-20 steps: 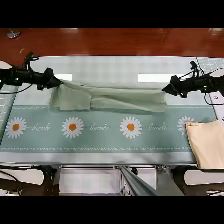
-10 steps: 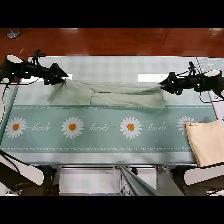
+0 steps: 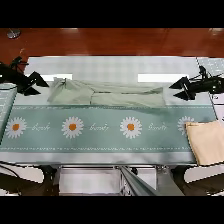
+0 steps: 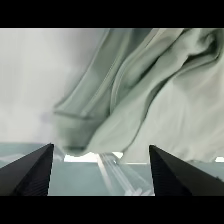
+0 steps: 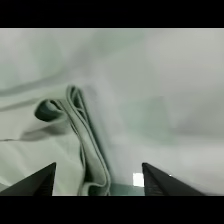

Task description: Fold the shirts.

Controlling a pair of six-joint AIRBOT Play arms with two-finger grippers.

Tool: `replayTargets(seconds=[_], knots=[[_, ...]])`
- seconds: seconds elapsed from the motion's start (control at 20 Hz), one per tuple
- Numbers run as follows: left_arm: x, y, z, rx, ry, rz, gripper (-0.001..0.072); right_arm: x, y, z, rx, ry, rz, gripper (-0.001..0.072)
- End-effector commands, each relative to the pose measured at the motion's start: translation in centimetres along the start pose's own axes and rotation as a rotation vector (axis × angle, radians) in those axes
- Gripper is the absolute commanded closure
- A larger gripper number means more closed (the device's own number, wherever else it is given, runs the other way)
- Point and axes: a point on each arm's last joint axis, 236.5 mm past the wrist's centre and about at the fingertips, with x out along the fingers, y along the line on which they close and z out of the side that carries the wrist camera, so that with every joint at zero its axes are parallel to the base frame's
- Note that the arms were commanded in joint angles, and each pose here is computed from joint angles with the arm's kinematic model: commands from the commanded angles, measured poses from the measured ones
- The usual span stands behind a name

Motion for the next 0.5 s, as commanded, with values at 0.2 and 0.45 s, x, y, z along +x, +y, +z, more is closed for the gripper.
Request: replayTargets(seconds=[0.2, 0.45], knots=[[-0.7, -10.3, -8.7, 0.130, -0.309, -0.270, 0.0005, 5.0, 2.3, -5.3, -0.039, 0.183, 0.010, 0.0095], [3.4, -15.9, -15.2, 0.292, -0.135, -0.313, 0.0129, 6.2, 6.5, -4.8, -0.114, 0.189, 0.064, 0.0674]])
